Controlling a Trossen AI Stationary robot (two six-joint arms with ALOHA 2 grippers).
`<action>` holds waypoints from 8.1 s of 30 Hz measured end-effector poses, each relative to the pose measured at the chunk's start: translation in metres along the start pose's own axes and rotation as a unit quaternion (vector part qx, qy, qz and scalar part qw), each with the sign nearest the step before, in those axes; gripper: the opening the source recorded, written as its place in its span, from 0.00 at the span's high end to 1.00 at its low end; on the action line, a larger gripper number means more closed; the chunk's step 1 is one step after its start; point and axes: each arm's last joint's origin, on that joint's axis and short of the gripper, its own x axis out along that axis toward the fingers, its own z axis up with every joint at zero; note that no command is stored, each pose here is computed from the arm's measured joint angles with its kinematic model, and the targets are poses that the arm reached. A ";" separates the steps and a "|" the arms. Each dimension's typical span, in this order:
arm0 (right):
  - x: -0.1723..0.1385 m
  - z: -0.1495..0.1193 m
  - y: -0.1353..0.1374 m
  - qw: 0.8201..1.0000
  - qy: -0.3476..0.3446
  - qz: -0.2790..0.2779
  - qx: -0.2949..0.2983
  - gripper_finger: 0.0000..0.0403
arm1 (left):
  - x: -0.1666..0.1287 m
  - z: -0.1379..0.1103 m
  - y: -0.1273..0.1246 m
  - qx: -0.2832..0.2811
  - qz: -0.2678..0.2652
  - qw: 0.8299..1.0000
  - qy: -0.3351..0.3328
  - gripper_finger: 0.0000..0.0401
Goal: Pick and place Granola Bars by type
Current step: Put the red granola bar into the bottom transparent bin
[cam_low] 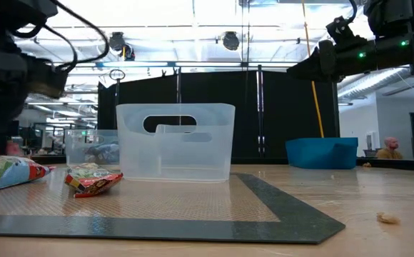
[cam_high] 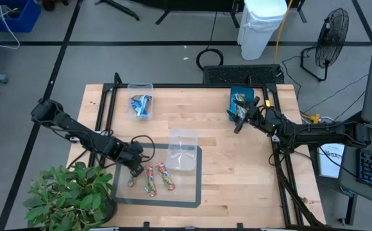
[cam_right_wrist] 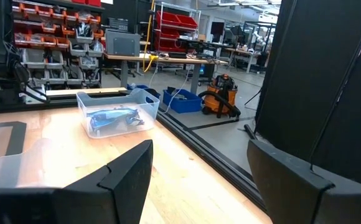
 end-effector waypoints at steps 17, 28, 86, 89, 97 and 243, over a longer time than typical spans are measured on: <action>-0.029 -0.020 -0.007 0.999 -0.047 0.020 0.002 0.38 | -0.035 0.039 -0.006 0.224 -0.056 0.941 -0.246 1.00; -0.039 -0.017 -0.011 0.997 -0.070 0.022 0.027 0.38 | -0.071 0.063 0.006 0.322 -0.047 0.864 -0.385 1.00; -0.065 -0.022 -0.018 0.996 -0.065 0.049 0.046 0.38 | -0.106 0.114 0.036 0.445 -0.201 0.708 -0.510 1.00; -0.065 -0.022 -0.018 0.996 -0.065 0.049 0.046 0.38 | -0.104 0.115 0.033 0.448 -0.206 0.704 -0.512 1.00; -0.065 -0.022 -0.019 0.996 -0.066 0.049 0.046 0.38 | -0.098 0.135 0.020 0.426 -0.222 0.727 -0.491 0.99; -0.065 -0.022 -0.019 0.996 -0.066 0.048 0.045 0.38 | 0.004 0.211 -0.062 0.394 -0.034 0.901 -0.180 1.00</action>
